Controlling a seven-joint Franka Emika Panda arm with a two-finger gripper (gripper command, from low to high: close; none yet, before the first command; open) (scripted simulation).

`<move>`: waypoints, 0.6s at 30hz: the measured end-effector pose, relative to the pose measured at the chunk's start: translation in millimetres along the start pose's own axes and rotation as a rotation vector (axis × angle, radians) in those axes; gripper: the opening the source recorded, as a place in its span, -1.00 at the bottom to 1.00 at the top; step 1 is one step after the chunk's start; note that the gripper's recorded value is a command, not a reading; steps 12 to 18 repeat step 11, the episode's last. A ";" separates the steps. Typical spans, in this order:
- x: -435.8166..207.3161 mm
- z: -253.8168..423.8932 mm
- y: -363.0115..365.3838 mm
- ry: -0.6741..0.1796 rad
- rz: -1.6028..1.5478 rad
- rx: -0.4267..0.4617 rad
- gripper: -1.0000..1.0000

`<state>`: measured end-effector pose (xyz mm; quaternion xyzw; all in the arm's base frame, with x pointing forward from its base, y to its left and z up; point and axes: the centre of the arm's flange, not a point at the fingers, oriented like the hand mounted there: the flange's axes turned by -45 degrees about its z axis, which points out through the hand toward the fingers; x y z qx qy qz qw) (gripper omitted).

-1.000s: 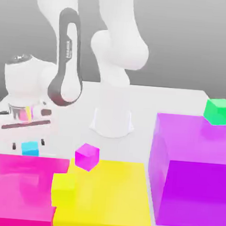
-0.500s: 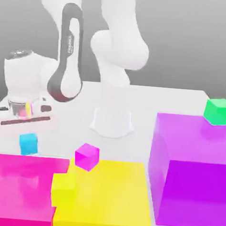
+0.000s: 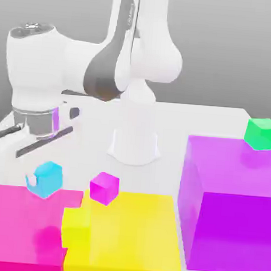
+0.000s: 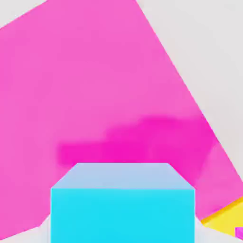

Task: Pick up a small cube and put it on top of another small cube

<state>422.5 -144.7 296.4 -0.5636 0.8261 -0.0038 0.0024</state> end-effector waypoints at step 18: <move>-51.3 37.3 -12.4 0.004 -0.176 -0.005 1.00</move>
